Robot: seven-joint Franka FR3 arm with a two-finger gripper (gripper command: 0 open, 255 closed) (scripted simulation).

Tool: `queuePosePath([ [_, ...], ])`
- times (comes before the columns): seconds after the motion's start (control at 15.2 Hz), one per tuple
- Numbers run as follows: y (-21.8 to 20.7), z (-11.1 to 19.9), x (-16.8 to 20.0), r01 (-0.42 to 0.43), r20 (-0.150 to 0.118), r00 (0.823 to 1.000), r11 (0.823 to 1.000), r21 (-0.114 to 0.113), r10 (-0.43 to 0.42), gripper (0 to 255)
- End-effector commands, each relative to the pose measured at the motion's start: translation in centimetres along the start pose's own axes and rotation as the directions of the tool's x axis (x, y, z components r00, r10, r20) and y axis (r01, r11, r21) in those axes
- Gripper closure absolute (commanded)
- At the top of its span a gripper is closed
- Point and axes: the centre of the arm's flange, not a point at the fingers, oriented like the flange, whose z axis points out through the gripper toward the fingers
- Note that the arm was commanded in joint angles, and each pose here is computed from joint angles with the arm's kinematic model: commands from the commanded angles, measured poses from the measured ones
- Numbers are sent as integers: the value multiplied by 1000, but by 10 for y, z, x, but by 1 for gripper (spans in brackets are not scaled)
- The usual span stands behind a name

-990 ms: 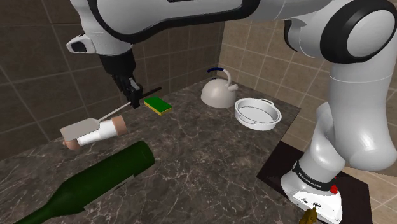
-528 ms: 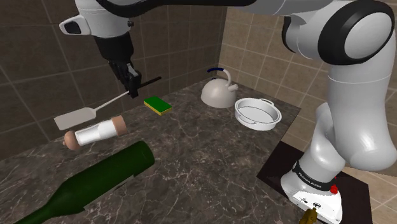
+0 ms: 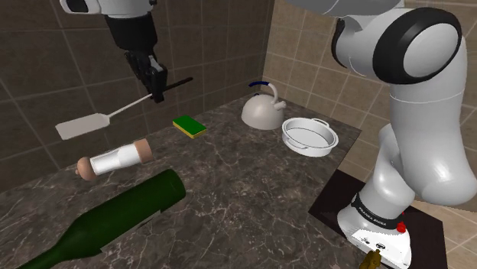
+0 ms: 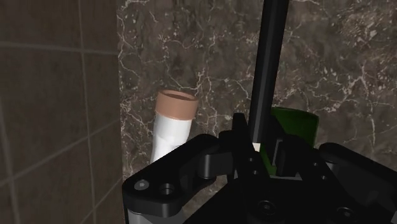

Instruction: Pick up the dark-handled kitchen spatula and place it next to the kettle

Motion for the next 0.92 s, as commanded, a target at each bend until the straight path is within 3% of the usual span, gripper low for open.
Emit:
queuePosePath([
  [0.0, -1, -3, -15, 0, 0, 1000, 1000, 0, 0, 255],
  [0.86, -31, 22, -182, 0, 0, 1000, 1000, 0, 0, 255],
])
